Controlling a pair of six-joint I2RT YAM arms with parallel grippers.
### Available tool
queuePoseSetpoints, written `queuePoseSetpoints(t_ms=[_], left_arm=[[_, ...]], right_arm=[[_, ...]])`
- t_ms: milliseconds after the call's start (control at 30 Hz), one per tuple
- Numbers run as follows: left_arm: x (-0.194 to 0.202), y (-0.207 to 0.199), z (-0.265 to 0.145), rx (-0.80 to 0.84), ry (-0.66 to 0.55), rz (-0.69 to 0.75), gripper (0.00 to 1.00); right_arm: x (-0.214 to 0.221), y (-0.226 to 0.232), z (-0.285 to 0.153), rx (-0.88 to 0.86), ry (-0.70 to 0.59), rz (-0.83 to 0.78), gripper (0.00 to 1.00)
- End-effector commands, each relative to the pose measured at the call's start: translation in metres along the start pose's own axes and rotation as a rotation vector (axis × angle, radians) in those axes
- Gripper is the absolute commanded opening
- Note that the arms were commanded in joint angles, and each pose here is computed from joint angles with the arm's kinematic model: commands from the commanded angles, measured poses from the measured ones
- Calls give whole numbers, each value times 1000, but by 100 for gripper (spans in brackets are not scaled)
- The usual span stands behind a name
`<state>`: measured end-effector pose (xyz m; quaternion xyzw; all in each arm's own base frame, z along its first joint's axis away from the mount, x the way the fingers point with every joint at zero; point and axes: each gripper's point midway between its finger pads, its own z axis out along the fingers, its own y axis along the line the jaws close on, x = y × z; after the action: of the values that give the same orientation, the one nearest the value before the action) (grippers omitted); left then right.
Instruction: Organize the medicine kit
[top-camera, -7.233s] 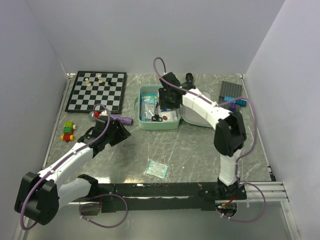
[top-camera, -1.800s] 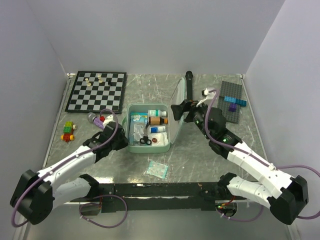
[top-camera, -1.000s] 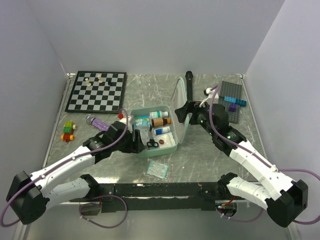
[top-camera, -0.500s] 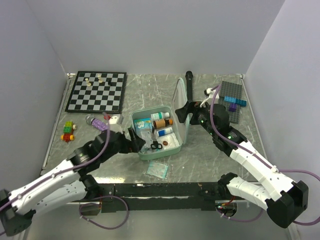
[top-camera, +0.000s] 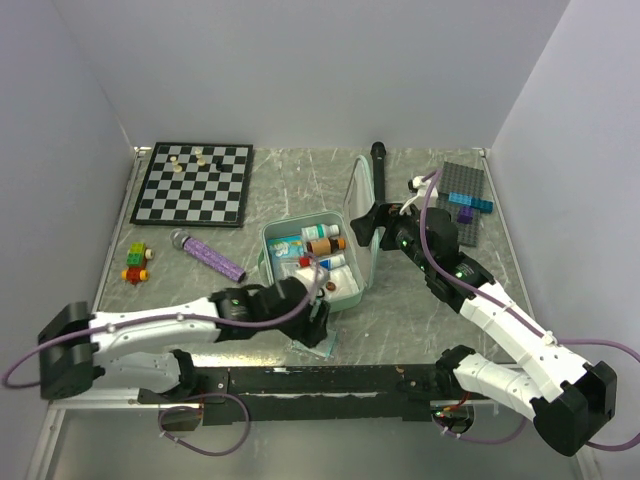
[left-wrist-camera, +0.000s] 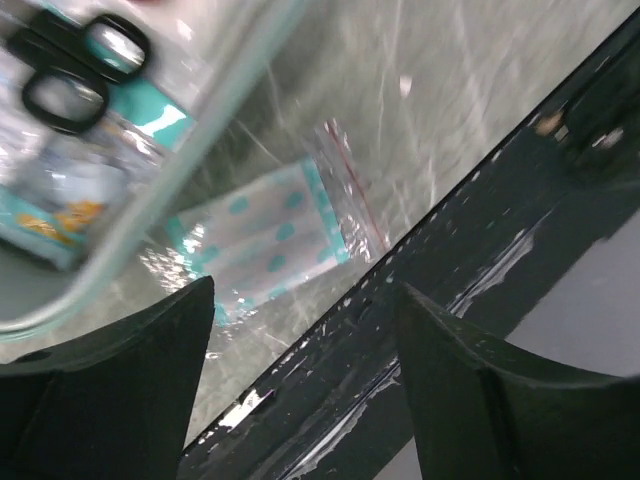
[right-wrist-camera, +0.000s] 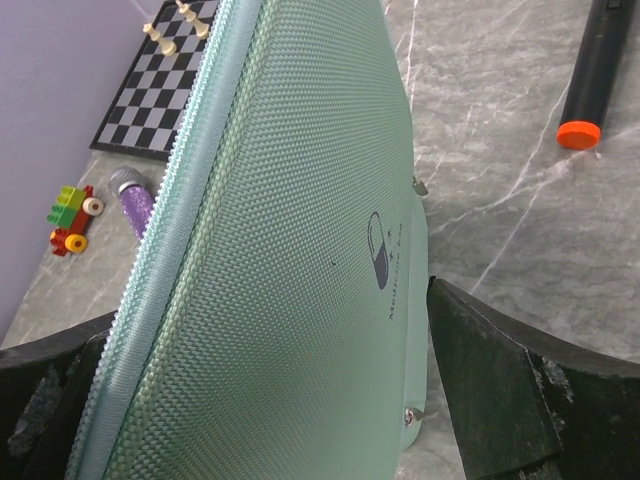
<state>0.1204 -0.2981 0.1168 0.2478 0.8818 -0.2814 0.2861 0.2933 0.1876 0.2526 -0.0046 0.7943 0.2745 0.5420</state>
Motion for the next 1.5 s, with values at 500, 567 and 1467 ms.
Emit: queuePoseSetpoints(t_ms=[500, 567, 1467], left_arm=[[24, -13, 86, -264, 103, 289, 73], [29, -17, 87, -246, 116, 300, 73], [84, -2, 92, -310, 319, 364, 25]], right_arm=[[11, -9, 4, 36, 60, -15, 100], [13, -9, 5, 38, 65, -14, 100], [18, -10, 4, 37, 85, 2, 100]])
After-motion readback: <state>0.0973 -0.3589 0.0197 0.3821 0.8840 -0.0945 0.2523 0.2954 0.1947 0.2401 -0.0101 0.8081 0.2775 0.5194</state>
